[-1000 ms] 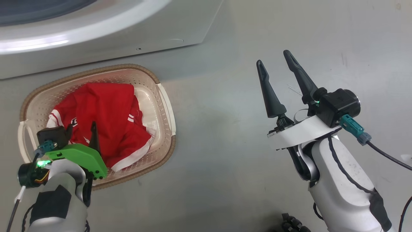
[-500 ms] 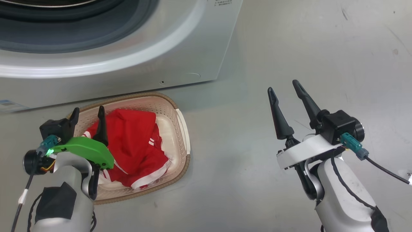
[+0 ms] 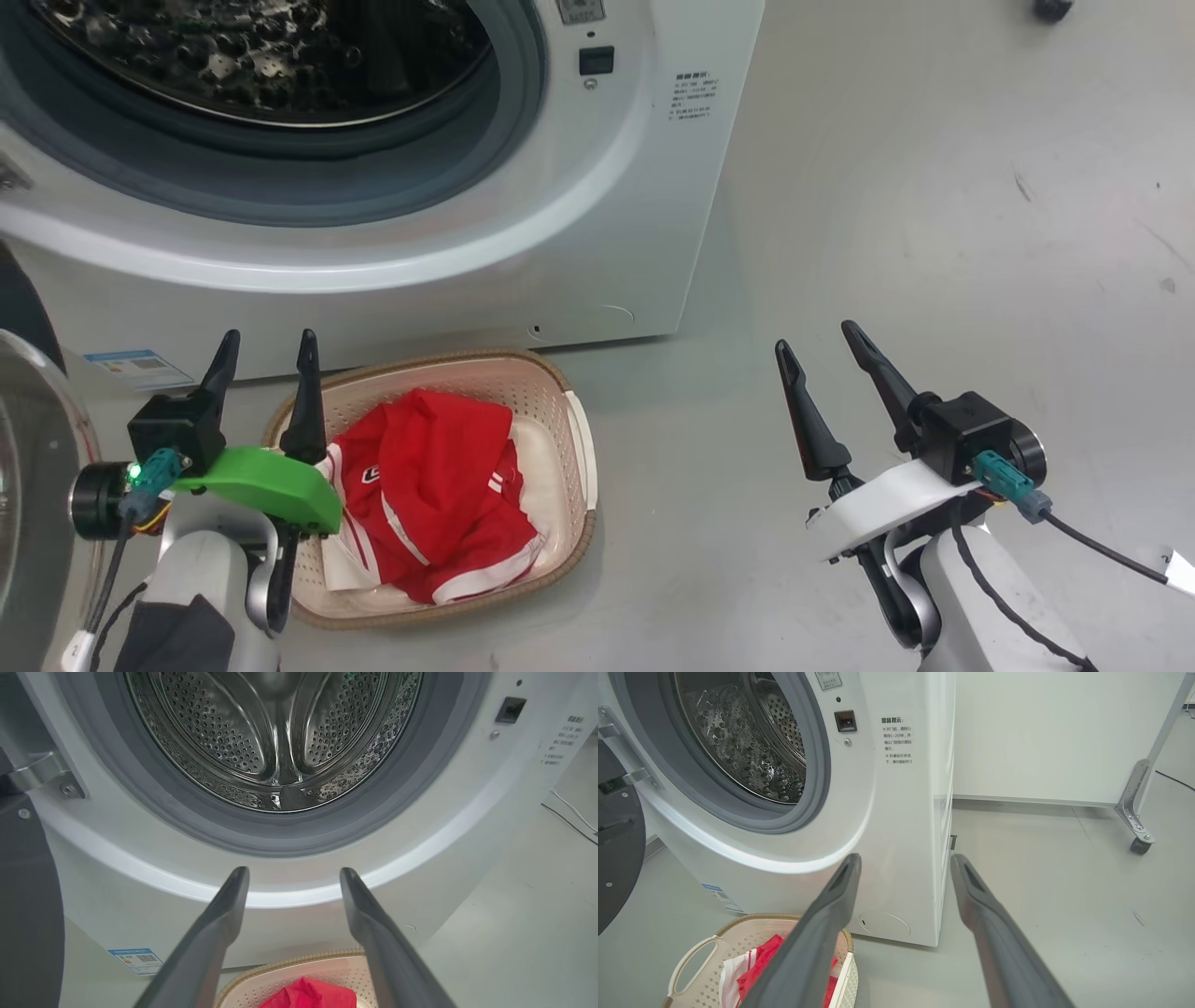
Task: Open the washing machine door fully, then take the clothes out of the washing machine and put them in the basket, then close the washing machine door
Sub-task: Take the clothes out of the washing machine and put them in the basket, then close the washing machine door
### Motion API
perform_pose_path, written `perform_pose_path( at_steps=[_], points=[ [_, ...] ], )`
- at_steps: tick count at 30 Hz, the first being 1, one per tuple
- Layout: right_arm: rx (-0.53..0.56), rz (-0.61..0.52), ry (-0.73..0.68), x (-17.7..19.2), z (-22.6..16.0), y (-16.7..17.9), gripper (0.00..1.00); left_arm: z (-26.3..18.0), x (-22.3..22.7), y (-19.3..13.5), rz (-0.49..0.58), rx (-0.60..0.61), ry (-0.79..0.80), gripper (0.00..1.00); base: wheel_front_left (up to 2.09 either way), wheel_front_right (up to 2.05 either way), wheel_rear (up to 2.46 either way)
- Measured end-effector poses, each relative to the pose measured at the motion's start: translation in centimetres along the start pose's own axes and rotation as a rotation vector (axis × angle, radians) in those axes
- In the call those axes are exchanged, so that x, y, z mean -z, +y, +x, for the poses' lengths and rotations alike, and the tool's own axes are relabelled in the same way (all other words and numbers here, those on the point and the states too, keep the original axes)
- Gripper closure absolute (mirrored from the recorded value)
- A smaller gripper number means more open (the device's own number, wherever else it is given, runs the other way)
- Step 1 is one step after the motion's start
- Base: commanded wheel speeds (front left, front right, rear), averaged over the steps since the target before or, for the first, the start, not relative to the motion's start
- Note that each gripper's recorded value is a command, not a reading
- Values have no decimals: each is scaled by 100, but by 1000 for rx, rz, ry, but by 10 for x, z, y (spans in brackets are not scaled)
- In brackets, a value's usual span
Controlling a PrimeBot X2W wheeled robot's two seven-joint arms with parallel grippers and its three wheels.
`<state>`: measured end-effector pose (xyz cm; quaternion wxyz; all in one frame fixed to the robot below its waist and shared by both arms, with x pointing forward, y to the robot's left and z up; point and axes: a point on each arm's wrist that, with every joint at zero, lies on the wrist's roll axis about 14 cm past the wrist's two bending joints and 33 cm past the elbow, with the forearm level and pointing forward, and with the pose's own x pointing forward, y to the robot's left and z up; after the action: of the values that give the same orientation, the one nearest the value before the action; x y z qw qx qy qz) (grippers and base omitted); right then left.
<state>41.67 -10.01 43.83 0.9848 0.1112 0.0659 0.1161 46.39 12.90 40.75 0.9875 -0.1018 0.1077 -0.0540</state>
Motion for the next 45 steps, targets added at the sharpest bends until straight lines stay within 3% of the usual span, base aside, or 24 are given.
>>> perform_pose_path(
  at_steps=[6, 18, 45],
  points=[
    [-23, 0, -17, -7, -12, 10, 0, -26, -21, 3, 17, -15, -64, 0, 0, 0, 0],
    [-17, -4, -56, -20, -38, 16, 0, -86, -10, 10, 36, -58, -56, 0, 0, 0, 0],
    [32, 2, -89, -27, -64, 7, 0, -129, -11, -1, 50, -64, -91, 0, 0, 0, 0]
  ],
)
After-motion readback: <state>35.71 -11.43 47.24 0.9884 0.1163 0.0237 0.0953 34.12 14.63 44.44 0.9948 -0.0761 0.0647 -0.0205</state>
